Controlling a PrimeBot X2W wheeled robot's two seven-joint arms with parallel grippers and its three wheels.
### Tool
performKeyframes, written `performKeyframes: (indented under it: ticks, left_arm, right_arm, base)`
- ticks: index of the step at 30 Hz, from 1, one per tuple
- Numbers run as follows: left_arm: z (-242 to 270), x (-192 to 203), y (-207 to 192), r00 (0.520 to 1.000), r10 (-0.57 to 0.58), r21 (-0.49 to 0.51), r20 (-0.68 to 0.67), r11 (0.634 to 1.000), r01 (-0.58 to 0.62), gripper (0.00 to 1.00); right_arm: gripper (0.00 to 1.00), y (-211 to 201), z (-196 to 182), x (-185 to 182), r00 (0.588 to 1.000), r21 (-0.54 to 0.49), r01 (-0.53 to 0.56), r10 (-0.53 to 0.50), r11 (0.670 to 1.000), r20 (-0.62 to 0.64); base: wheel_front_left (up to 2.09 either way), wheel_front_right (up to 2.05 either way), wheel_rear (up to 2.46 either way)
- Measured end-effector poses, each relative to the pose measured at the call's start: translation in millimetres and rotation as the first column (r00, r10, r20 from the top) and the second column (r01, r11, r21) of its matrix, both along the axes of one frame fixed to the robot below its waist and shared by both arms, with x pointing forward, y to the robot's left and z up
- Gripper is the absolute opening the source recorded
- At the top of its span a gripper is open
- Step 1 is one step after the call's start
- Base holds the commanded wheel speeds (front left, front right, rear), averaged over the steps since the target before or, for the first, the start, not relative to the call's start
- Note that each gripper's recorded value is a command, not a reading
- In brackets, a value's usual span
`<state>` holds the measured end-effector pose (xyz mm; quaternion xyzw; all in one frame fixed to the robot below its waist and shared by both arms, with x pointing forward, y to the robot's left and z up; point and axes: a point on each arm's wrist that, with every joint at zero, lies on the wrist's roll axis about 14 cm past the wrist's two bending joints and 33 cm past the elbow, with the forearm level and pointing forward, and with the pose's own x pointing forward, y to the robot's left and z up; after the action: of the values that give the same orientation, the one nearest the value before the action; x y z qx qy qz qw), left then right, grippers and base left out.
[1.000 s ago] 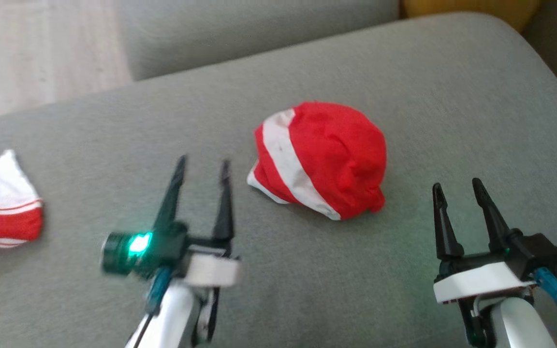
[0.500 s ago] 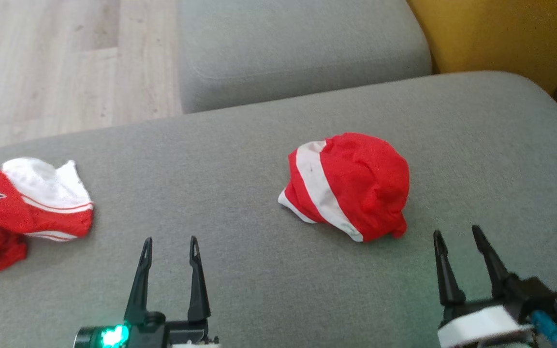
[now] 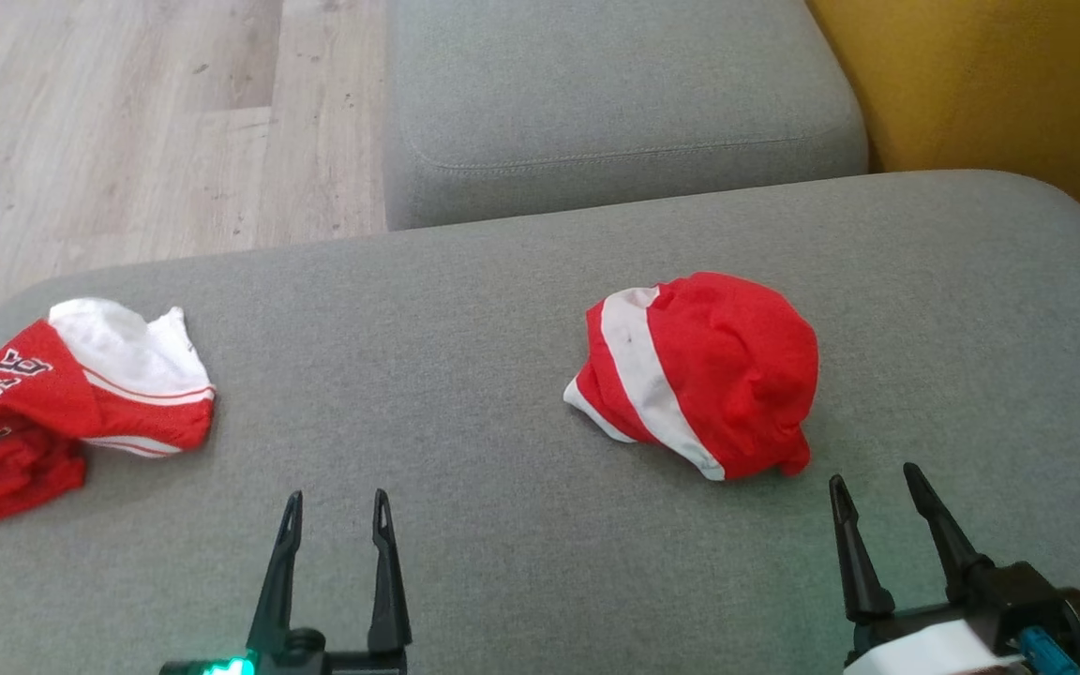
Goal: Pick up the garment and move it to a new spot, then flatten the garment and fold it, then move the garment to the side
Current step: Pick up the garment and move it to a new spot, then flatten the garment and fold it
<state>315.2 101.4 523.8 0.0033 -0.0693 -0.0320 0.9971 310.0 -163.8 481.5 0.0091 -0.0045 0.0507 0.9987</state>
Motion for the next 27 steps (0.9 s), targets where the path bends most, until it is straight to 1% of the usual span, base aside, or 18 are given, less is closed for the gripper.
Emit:
performKeyframes:
  ticks: [7, 15, 27]
  left_arm:
    - [-11, -3, 3, 0.999, 0.000, -0.021, -0.040, 1.000, -0.001, 1.00]
    - [-33, -11, 11, 0.994, 0.024, -0.015, -0.111, 1.000, -0.026, 1.00]
    - [-37, -15, 19, 0.991, 0.050, -0.018, -0.123, 0.998, -0.053, 1.00]
  right_arm:
    - [1.00, 5, -1, 4, 1.000, -0.018, -0.021, 0.021, 1.000, -0.005]
    - [1.00, 10, -2, 8, 0.999, -0.019, -0.039, 0.038, 0.999, -0.008]
    - [1.00, 18, 0, 13, 0.998, -0.020, -0.067, 0.066, 0.998, -0.003]
  base:
    - [0.00, 0.00, 0.00]
    - [0.00, 0.00, 0.00]
    - [0.00, 0.00, 0.00]
